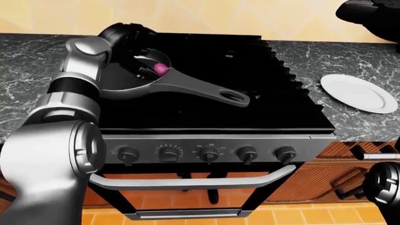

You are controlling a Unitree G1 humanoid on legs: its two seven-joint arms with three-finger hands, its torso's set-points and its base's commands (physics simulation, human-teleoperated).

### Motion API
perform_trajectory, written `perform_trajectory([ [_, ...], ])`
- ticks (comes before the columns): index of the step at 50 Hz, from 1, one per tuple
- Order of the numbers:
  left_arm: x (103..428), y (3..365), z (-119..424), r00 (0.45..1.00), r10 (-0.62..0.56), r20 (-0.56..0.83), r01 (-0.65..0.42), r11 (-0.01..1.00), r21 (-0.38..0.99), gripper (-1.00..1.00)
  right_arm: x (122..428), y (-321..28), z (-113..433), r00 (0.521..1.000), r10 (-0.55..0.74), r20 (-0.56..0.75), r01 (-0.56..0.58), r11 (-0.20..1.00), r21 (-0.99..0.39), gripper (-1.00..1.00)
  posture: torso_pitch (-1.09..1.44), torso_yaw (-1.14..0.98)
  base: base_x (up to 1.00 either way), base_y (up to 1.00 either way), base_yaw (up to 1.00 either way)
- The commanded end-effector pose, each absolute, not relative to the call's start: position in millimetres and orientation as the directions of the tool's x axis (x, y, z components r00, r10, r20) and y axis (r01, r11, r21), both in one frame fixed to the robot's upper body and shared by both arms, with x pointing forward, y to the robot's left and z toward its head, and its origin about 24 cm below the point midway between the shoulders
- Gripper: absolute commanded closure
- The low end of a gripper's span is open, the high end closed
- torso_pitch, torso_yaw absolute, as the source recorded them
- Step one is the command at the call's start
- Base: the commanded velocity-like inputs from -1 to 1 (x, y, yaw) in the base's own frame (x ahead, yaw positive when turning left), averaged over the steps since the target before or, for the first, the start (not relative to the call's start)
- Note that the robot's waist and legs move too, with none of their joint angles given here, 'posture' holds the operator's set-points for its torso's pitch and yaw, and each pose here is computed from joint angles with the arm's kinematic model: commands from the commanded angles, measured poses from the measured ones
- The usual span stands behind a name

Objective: Pick the beet from the pan and place it on the plate.

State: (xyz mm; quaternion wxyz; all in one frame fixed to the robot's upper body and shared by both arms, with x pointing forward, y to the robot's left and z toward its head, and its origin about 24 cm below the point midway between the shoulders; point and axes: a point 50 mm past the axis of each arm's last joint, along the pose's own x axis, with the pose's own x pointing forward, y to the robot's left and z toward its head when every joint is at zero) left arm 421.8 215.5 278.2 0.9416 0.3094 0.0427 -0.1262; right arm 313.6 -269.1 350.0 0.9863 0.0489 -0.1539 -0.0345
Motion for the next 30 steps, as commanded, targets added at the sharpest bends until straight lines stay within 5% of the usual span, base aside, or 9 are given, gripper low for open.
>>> perform_trajectory([
  [1,419.4,213.6,306.6,0.977,-0.210,-0.047,0.195,0.773,0.603,-0.58,303.3,-270.0,368.7,0.918,-0.087,0.387,0.051,0.993,0.102,-1.00,0.00,0.00,0.00,0.00,0.00],
  [30,420.2,224.4,300.8,0.994,-0.094,0.052,0.037,0.752,0.658,-0.56,302.8,-268.9,368.9,0.916,-0.081,0.392,0.043,0.994,0.105,-1.00,0.00,0.00,0.00,0.00,0.00],
])
